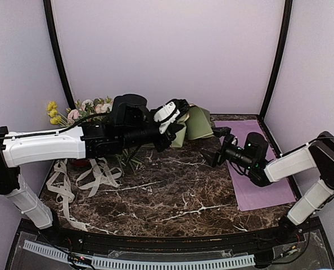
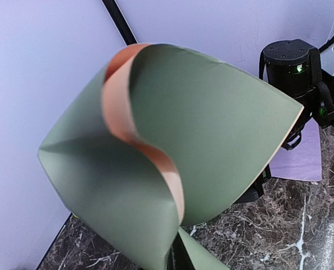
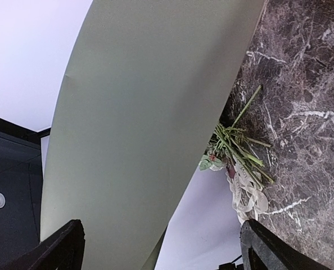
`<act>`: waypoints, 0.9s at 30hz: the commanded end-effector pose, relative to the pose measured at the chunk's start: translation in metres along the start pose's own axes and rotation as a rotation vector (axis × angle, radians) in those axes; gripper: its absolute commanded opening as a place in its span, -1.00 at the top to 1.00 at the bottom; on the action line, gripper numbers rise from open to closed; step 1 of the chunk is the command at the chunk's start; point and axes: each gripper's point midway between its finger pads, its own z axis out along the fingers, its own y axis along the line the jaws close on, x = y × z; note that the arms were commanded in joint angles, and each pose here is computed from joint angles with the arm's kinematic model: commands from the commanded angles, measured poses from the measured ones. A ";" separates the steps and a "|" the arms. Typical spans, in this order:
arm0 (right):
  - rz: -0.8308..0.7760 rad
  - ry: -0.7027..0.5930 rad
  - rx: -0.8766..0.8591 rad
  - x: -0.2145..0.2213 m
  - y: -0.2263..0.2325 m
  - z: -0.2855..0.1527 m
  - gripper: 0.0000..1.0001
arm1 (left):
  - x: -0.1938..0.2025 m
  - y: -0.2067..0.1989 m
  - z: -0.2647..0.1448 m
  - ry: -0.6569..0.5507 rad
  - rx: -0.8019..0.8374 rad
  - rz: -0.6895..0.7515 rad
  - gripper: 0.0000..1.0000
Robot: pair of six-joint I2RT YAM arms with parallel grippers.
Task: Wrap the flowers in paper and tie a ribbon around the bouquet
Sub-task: Unfold the folded wrapping paper at the center of the board.
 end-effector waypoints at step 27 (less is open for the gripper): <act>-1.654 0.406 0.357 0.144 0.027 -0.043 -0.88 | 0.041 0.005 -0.039 0.259 -0.019 0.039 1.00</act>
